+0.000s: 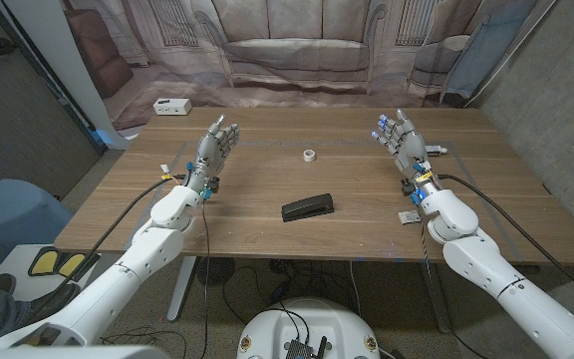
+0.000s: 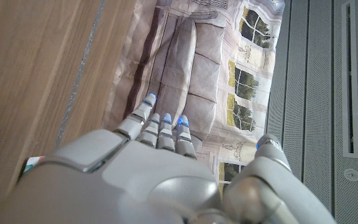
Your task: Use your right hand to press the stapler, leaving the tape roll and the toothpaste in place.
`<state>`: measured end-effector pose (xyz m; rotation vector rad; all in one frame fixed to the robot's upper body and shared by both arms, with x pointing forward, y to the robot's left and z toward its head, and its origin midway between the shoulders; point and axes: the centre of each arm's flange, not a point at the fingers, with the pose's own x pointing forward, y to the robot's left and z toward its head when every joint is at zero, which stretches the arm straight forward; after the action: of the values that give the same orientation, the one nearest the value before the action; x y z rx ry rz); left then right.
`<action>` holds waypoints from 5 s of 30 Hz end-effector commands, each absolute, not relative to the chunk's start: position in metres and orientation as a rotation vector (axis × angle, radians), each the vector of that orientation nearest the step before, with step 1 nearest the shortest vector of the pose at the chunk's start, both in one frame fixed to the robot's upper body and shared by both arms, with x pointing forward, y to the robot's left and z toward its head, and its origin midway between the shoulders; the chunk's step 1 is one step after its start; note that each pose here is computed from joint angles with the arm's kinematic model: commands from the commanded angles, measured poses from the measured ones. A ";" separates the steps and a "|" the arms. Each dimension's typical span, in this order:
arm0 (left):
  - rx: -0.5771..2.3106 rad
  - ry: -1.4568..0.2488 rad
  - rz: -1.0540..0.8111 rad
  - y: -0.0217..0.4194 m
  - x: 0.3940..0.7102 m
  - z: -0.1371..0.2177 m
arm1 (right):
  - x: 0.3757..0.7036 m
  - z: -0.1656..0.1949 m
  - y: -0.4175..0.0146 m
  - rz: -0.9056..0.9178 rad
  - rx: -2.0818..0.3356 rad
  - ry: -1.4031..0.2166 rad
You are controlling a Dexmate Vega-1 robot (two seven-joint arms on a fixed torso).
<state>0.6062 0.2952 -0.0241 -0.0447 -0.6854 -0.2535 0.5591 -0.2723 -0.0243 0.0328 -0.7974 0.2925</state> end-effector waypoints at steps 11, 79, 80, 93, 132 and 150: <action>-0.017 -0.692 -0.252 0.313 0.599 -0.021 | 0.521 -0.033 -0.251 0.284 -0.041 -0.860; 0.031 -0.713 -0.266 0.328 0.596 -0.015 | 0.453 -0.057 -0.195 0.304 -0.497 -1.019; 0.030 -0.714 -0.266 0.328 0.595 -0.016 | 0.453 -0.058 -0.194 0.299 -0.503 -1.023; 0.037 -0.713 -0.265 0.327 0.592 -0.021 | 0.447 -0.065 -0.195 0.213 -0.661 -1.085; 0.032 -0.712 -0.254 0.335 0.580 -0.031 | 0.428 -0.052 -0.168 0.127 -1.332 -1.305; 0.025 -0.706 -0.265 0.329 0.582 -0.036 | 0.428 -0.053 -0.161 0.204 -1.433 -1.272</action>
<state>0.5824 0.3315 -0.0325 0.0258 -0.7081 -0.2616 0.4278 -0.1649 -0.0531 -1.3633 -1.2866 0.1580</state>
